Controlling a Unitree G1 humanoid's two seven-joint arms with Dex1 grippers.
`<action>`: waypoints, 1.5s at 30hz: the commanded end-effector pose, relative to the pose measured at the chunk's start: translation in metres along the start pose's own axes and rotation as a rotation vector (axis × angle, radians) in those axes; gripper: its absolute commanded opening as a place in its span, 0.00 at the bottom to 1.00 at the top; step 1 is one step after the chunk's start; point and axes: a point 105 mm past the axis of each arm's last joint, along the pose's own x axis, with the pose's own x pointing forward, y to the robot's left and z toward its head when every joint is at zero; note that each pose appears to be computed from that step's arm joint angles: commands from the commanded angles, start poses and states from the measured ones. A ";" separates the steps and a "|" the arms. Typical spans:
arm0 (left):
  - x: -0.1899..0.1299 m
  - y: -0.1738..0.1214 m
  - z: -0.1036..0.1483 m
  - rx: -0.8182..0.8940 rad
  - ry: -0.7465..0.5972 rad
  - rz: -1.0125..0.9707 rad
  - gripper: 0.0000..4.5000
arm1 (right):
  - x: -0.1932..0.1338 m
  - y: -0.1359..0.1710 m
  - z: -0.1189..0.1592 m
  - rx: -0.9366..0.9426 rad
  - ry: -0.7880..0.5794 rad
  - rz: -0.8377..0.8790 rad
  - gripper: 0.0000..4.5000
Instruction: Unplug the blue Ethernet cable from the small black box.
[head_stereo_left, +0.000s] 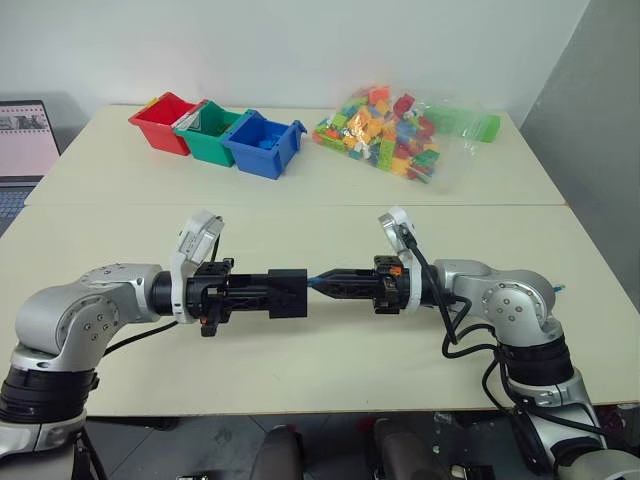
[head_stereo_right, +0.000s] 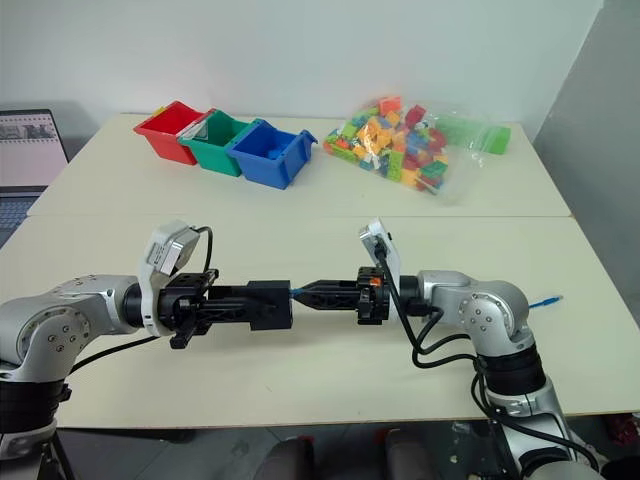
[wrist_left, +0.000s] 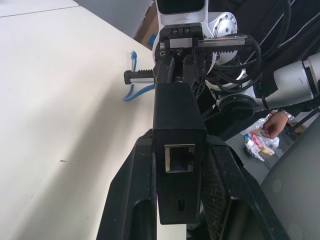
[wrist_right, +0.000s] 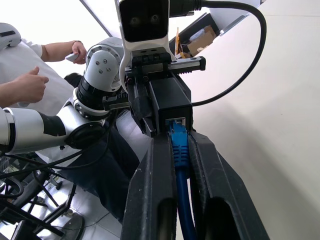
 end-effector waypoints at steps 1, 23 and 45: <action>-0.010 -0.006 0.004 0.045 0.004 0.008 0.18 | -0.012 -0.004 0.005 -0.027 0.001 -0.034 0.01; -0.029 0.020 -0.011 0.121 -0.034 0.303 0.18 | -0.118 -0.187 0.015 -0.578 0.060 -1.100 0.09; -0.091 0.159 0.019 0.531 -0.323 1.246 0.18 | -0.016 -0.065 0.040 -0.663 0.015 -0.475 0.78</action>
